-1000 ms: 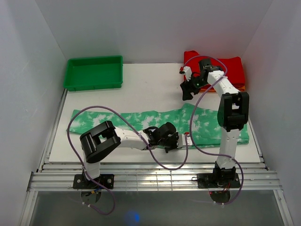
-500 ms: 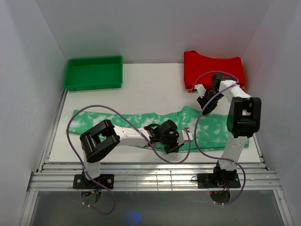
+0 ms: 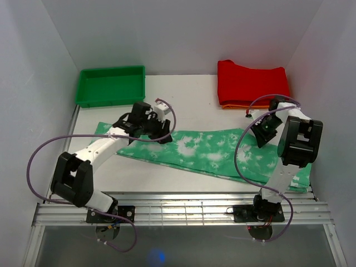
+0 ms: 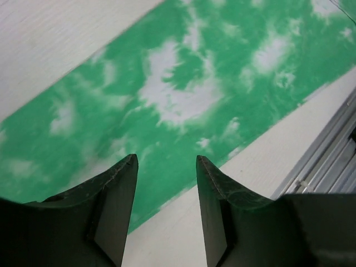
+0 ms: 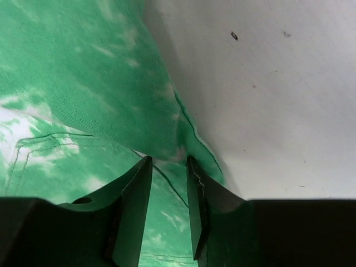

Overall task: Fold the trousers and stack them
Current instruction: Fold the trousers

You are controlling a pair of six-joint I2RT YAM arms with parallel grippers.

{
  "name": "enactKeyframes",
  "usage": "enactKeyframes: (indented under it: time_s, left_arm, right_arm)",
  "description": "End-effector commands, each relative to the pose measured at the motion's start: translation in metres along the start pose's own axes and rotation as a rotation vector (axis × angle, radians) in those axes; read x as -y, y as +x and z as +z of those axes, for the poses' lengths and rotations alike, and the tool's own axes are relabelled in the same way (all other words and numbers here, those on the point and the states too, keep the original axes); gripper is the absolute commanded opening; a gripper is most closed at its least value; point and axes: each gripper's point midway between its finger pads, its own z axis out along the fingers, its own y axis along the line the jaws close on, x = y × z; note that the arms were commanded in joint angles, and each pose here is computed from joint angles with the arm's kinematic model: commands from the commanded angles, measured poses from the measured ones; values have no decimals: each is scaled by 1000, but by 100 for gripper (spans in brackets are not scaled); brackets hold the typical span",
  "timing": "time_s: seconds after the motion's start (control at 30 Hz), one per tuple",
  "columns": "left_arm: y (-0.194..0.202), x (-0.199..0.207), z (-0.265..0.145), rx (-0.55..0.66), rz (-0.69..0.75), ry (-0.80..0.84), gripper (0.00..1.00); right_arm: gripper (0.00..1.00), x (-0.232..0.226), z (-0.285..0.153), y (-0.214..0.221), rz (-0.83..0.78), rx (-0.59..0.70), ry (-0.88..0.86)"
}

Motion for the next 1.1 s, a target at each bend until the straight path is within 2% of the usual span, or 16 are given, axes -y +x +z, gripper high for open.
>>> enactKeyframes:
  time_s: [0.0,0.07,0.13,0.17,0.2,0.27,0.37,0.4,0.47,0.5,0.6,0.73,0.97,1.07]
  left_arm:
    - [70,-64,-32,-152,-315,-134,57]
    - [87,-109,-55,-134,-458,-220,56]
    - [91,-136,-75,-88,-522,-277,56]
    - [93,-166,-100,-35,-572,-350,57]
    - [95,-177,-113,-20,-599,-381,58]
    - [105,-206,-147,7,-615,-454,61]
    - [116,-242,-199,54,-655,-549,64]
    - [116,-253,-215,46,-614,-581,65]
    - [129,-271,-233,22,-621,-615,68]
    - [143,-275,-227,-34,-619,-582,69]
    - [157,-297,-224,-100,-617,-569,73]
    - [174,-317,-210,-148,-629,-527,74]
    - [179,-316,-178,-143,-596,-409,77]
    - [179,-307,-163,-121,-625,-345,69]
  right_arm:
    - [38,10,-5,-25,-24,35,53]
    - [43,11,0,-40,-40,41,61]
    - [47,10,6,-51,-60,27,63]
    - [53,13,2,-59,-64,38,77]
    - [57,13,0,-64,-61,41,83]
    - [71,17,-9,-74,-65,61,102]
    - [81,20,-25,-80,-70,74,129]
    - [84,21,-32,-82,-72,82,138]
    - [93,16,-45,-82,-78,90,143]
    - [93,13,-49,-83,-79,100,140]
    - [96,2,-63,-78,-72,104,132]
    - [96,-16,-72,-56,-53,74,108]
    - [96,-47,-44,8,-1,-32,15]
    - [94,-49,-30,31,12,-81,14]
